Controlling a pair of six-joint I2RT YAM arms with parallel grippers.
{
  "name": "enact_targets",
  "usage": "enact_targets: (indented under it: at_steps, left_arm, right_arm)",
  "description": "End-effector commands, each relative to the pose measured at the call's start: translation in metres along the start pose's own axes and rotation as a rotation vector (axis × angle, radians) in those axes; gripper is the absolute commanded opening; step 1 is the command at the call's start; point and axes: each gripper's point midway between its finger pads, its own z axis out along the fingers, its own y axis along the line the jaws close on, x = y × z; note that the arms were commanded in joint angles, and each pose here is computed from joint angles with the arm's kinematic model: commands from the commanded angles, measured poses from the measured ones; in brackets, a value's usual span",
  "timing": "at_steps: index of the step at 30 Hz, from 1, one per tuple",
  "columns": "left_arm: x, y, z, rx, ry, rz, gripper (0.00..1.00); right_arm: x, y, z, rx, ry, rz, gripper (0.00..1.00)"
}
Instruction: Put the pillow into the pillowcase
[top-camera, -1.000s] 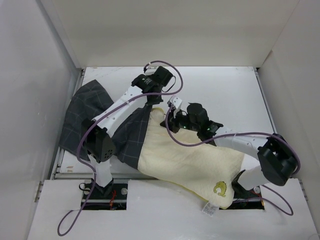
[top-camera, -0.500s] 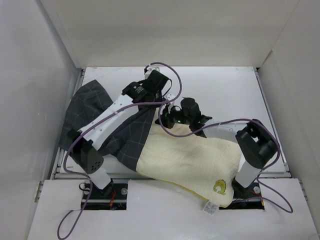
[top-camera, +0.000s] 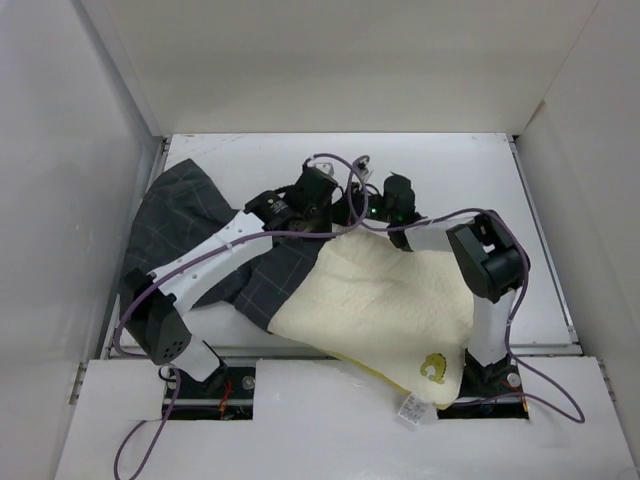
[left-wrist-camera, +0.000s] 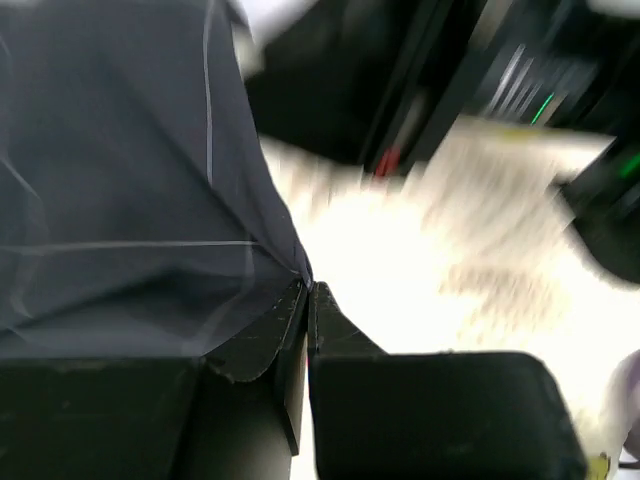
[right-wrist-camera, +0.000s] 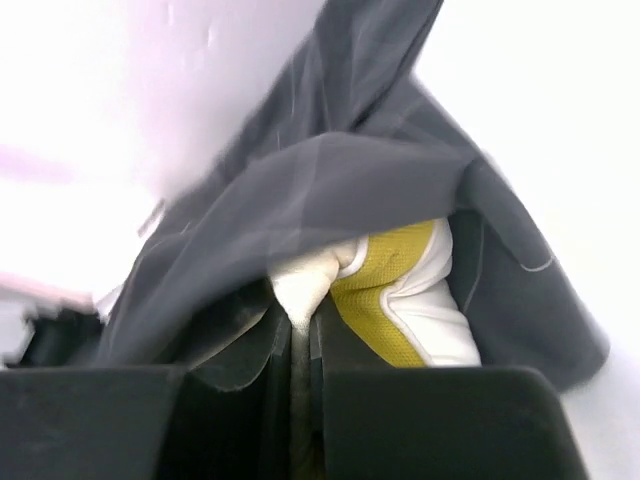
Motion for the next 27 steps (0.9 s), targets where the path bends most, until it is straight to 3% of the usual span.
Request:
enact_targets:
  at_steps: [1, 3, 8, 9, 10, 11, 12, 13, 16, 17, 19, 21, 27]
  left_arm:
    - [0.018, -0.027, -0.024, 0.157, 0.017, -0.012, 0.0]
    - [0.032, -0.033, -0.022, 0.188, 0.064, -0.016, 0.0]
    - [0.057, -0.036, -0.013, 0.186, 0.122, -0.005, 0.03]
    - [0.06, -0.03, -0.011, 0.149, 0.135, -0.001, 0.14]
    - [0.058, -0.028, -0.01, 0.126, 0.135, 0.001, 0.33]
    - [0.053, -0.022, -0.005, 0.077, 0.123, 0.016, 0.53]
    - [0.042, -0.025, -0.01, 0.071, 0.102, 0.034, 0.88]
    - [0.034, -0.025, -0.012, 0.056, 0.084, 0.048, 1.0]
    - [-0.015, -0.021, -0.014, -0.019, -0.041, 0.06, 1.0]
    - [-0.027, -0.015, -0.012, -0.05, -0.064, 0.06, 1.0]
    - [-0.067, 0.001, -0.007, -0.147, -0.156, 0.026, 1.0]
    - [-0.095, 0.011, -0.003, -0.195, -0.204, 0.052, 1.0]
    - [-0.194, 0.035, 0.039, -0.209, -0.295, 0.048, 1.0]
  right_arm:
    - [-0.099, 0.011, -0.006, -0.008, -0.211, -0.077, 0.0]
    - [-0.121, -0.026, -0.021, 0.14, -0.279, -0.025, 0.0]
    - [-0.156, -0.058, -0.046, 0.246, -0.381, -0.017, 0.0]
    - [-0.153, -0.063, -0.044, 0.255, -0.371, -0.004, 0.0]
    - [-0.154, -0.067, -0.047, 0.263, -0.36, -0.016, 0.0]
    - [-0.152, -0.07, -0.048, 0.274, -0.349, -0.035, 0.0]
    - [-0.145, -0.07, -0.047, 0.27, -0.317, -0.037, 0.0]
    - [-0.142, -0.07, -0.046, 0.267, -0.302, -0.046, 0.03]
    - [-0.128, -0.078, -0.047, 0.277, -0.271, -0.054, 0.19]
    - [-0.117, -0.081, -0.05, 0.293, -0.25, -0.029, 0.32]
    - [-0.116, -0.081, -0.058, 0.312, -0.239, -0.067, 0.4]
    - [-0.109, -0.083, -0.067, 0.342, -0.21, -0.06, 0.45]
    - [-0.096, -0.089, -0.066, 0.348, -0.149, -0.064, 0.44]
